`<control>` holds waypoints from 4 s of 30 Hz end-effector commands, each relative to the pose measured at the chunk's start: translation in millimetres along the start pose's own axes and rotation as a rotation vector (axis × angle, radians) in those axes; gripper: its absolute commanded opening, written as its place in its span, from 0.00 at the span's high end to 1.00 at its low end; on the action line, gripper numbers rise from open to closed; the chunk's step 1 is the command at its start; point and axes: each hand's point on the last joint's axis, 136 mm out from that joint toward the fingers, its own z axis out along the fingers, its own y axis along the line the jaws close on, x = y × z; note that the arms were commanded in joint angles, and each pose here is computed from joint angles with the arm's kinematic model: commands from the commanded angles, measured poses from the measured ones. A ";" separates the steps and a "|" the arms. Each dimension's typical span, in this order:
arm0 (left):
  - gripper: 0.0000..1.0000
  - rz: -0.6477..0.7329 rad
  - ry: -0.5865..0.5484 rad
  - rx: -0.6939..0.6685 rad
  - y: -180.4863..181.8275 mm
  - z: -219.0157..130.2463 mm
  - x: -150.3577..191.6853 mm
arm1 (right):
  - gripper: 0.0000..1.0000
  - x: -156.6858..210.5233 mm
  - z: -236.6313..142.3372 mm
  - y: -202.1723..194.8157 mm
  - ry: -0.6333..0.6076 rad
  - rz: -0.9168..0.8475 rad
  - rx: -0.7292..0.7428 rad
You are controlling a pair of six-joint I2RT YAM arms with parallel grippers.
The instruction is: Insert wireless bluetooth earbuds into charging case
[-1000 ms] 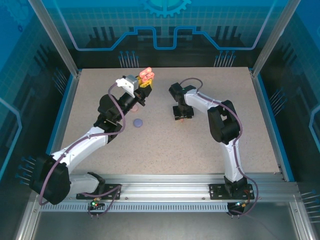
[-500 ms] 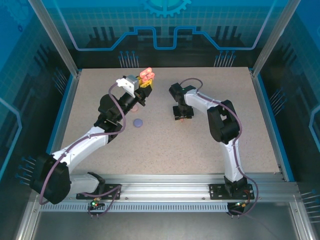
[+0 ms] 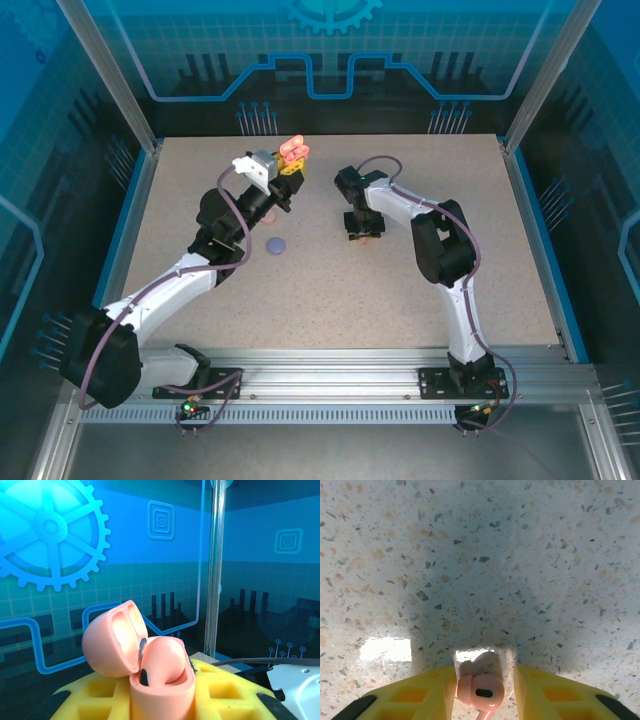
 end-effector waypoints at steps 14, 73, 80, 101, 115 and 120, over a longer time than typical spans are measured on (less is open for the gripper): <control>1.00 0.003 -0.057 0.014 -3.6 3.2 -17.4 | 0.80 11.7 -1.4 -2.2 0.011 0.010 0.002; 1.00 -0.048 -0.047 0.247 -53.2 36.3 -34.6 | 0.80 3.3 -471.1 51.5 -1.342 -0.471 -0.802; 1.00 -0.042 -0.049 0.245 -53.9 36.7 -35.6 | 0.80 1.4 -457.4 56.0 -1.302 -0.484 -0.787; 1.00 -0.022 -0.056 0.246 -55.9 36.0 -38.8 | 0.82 -11.0 -425.1 61.4 -1.227 -0.469 -0.758; 1.00 -0.011 -0.063 0.241 -55.2 35.6 -41.0 | 0.84 -13.3 -412.2 52.6 -1.207 -0.454 -0.735; 1.00 -0.008 -0.063 0.236 -54.2 36.2 -40.7 | 0.84 -7.6 -412.6 51.9 -1.209 -0.475 -0.735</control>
